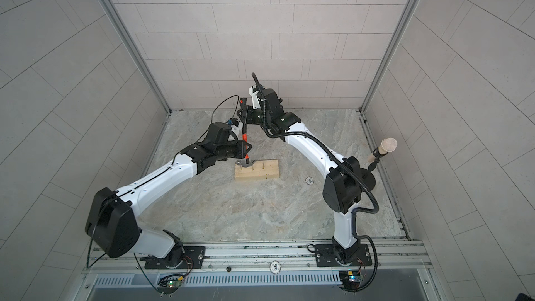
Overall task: Use a claw hammer to pull out a nail
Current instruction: Adjust the hammer.
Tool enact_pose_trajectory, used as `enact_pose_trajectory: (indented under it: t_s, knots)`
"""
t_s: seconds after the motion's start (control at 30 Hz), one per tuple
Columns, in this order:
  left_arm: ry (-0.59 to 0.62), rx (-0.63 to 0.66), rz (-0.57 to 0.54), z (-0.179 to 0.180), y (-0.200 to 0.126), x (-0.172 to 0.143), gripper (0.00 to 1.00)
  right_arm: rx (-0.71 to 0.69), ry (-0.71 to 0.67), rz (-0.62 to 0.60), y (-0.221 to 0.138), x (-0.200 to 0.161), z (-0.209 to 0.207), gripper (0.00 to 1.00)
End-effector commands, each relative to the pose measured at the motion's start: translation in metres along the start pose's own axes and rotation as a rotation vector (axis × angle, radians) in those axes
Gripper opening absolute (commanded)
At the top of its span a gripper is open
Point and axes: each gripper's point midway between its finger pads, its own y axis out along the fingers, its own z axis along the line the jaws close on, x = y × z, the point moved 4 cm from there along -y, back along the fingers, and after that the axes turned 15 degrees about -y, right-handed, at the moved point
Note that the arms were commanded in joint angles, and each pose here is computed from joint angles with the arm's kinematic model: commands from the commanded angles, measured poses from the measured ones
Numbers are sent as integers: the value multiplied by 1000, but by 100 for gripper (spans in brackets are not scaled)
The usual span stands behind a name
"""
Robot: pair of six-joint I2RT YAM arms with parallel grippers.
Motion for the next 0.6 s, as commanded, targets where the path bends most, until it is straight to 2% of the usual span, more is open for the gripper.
enact_pose_trajectory:
  t_s: [0.0, 0.2, 0.4, 0.47, 0.57]
  knots:
    - [41, -69, -71, -22, -15, 17, 5, -20, -29, -6, -1, 6, 3, 36]
    - [42, -65, -81, -22, -17, 18, 5, -72, -41, 33, 0, -4, -6, 29]
    - [39, -63, -79, -21, -17, 18, 7, -145, -75, 49, -8, -6, -14, 4]
    - [27, -50, -80, -20, -18, 18, 11, -162, -99, 49, -12, -5, -15, 0]
    - [-1, -54, -92, -19, -24, 21, 21, -195, -115, 37, -19, -1, -16, 0]
